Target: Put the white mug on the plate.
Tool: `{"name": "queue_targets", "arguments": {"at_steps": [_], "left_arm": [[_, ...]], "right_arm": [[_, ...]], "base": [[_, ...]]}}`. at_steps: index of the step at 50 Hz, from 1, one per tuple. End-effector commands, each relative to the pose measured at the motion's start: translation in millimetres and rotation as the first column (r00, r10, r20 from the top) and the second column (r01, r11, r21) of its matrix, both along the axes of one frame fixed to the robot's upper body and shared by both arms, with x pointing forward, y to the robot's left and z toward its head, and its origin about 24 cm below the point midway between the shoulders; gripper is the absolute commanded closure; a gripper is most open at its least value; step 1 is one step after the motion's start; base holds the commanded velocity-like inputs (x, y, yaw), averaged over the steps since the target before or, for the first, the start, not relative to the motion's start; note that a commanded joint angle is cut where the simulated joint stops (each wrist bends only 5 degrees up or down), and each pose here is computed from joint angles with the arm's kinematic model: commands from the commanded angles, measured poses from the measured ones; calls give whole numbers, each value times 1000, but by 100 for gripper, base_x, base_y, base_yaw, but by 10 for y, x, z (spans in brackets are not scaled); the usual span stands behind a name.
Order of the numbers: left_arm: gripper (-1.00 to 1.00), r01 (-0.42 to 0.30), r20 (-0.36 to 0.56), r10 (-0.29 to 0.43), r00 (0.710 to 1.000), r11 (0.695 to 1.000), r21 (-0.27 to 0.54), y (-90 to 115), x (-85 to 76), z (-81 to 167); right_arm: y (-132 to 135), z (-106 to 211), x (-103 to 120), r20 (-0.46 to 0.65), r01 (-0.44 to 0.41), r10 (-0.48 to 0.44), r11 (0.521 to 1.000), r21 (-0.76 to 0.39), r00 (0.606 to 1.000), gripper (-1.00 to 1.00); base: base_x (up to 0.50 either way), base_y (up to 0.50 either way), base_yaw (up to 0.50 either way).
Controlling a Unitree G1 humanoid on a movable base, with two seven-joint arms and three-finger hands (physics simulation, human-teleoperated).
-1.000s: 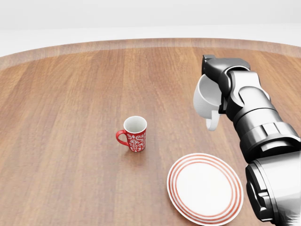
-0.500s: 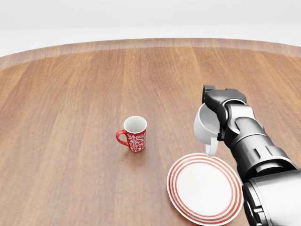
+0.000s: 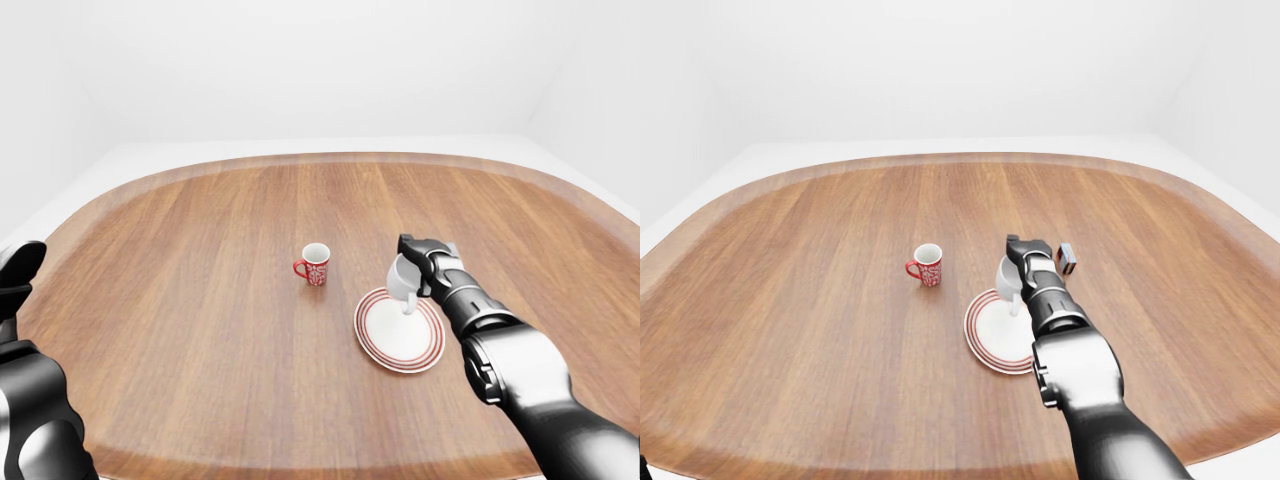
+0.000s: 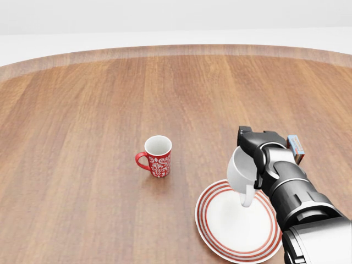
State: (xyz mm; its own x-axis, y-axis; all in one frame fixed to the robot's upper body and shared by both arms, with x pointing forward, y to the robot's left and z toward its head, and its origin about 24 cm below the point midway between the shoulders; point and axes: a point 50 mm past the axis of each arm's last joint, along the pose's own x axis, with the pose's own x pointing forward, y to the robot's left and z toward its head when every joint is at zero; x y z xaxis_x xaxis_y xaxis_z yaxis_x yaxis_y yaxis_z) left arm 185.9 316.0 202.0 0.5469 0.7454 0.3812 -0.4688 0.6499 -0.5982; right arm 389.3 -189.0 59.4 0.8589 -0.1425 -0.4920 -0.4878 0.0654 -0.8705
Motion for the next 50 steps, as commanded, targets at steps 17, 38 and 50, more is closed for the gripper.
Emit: {"name": "queue_targets", "arguments": {"at_steps": [17, 38, 50], "left_arm": [[-100, 2, -7, -2, 1000, 1000, 0, -4, 4, -20], [-100, 0, 4, 0, 1000, 1000, 0, -3, -6, 5], [-100, 1, 4, -1, 1000, 1000, 1, -4, -6, 6]], "right_arm": [[6, -235, -127, -106, 14, -10, 999, 37, 994, 100], [-8, -365, -206, -147, 21, -15, 999, 40, 989, 100], [-19, -417, -240, -159, 26, -19, 999, 41, 987, 100]], "base": [[0, 0, 0], [0, 0, 0], [0, 0, 0]]}}
